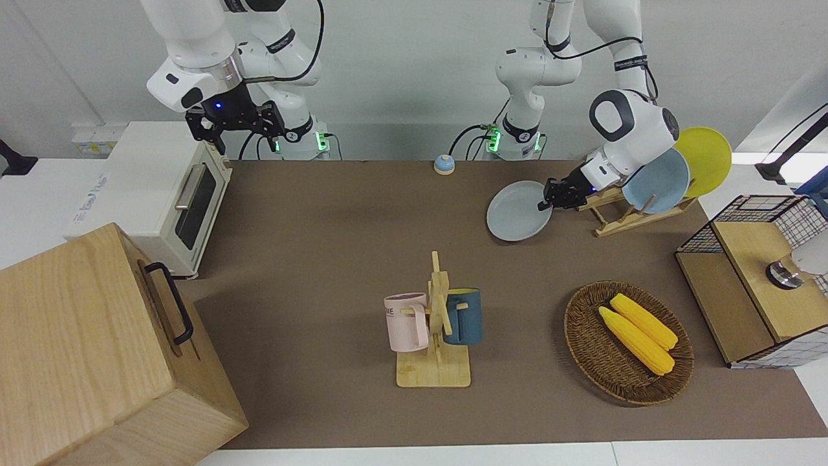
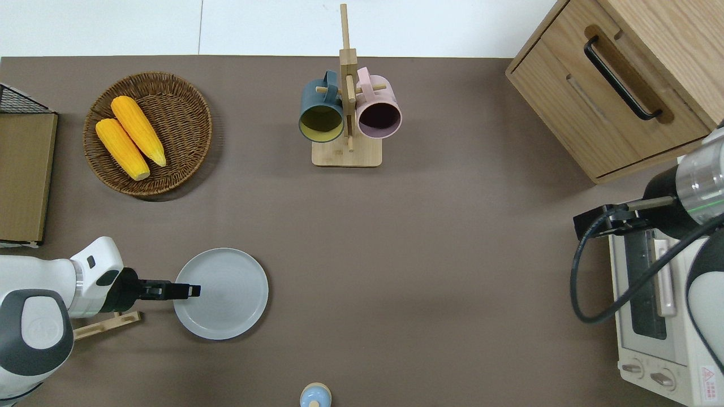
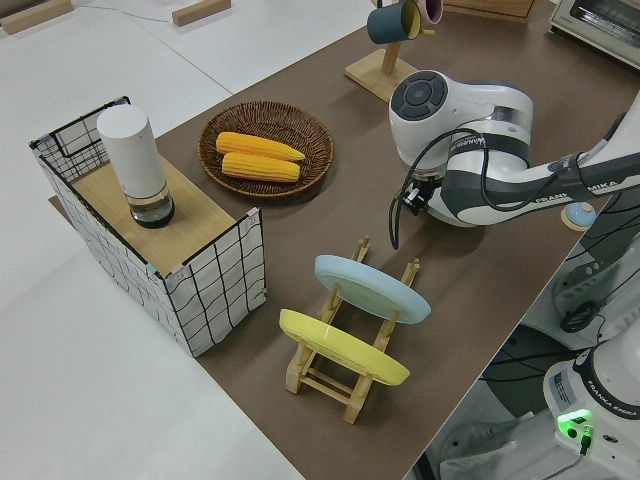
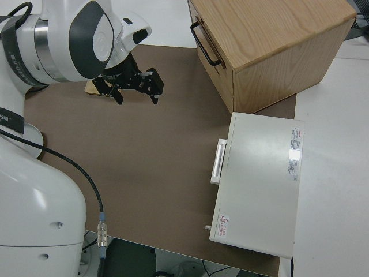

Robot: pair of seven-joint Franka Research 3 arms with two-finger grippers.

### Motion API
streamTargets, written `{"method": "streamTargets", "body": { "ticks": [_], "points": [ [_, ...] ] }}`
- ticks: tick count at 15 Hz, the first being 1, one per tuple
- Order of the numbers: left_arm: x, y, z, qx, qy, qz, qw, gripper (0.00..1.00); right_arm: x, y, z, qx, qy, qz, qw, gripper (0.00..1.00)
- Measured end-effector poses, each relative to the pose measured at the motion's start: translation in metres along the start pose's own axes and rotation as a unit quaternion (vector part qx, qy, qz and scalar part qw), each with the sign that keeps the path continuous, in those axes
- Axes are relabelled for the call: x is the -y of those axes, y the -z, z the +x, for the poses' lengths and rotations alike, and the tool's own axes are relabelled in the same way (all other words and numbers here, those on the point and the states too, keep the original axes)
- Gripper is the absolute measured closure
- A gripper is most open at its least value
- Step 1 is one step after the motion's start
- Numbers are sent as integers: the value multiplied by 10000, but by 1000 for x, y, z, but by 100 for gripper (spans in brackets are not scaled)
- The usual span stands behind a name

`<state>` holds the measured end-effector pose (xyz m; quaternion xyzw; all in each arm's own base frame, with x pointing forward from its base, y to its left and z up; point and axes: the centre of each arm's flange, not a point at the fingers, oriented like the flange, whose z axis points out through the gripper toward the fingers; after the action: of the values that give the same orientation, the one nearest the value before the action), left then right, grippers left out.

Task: Pick gray plate from low plate rack and place it on table with left arm
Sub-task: 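Carry the plate away from the rack and lower it onto the table, then open the left gripper and withdraw it toward the rack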

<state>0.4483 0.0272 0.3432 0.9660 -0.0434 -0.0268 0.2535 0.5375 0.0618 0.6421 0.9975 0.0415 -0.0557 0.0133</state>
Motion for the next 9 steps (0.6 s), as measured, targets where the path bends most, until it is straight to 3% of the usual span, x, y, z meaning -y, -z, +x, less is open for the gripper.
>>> {"method": "streamTargets", "body": {
  "ticks": [6,9],
  "points": [
    [0,3,2,-32,-23,21,10000,17,0,0,0,0,0,0,10000,1],
    [-1,15,7,-2,-31,355,9994,16,0,0,0,0,0,0,10000,1]
  ]
}}
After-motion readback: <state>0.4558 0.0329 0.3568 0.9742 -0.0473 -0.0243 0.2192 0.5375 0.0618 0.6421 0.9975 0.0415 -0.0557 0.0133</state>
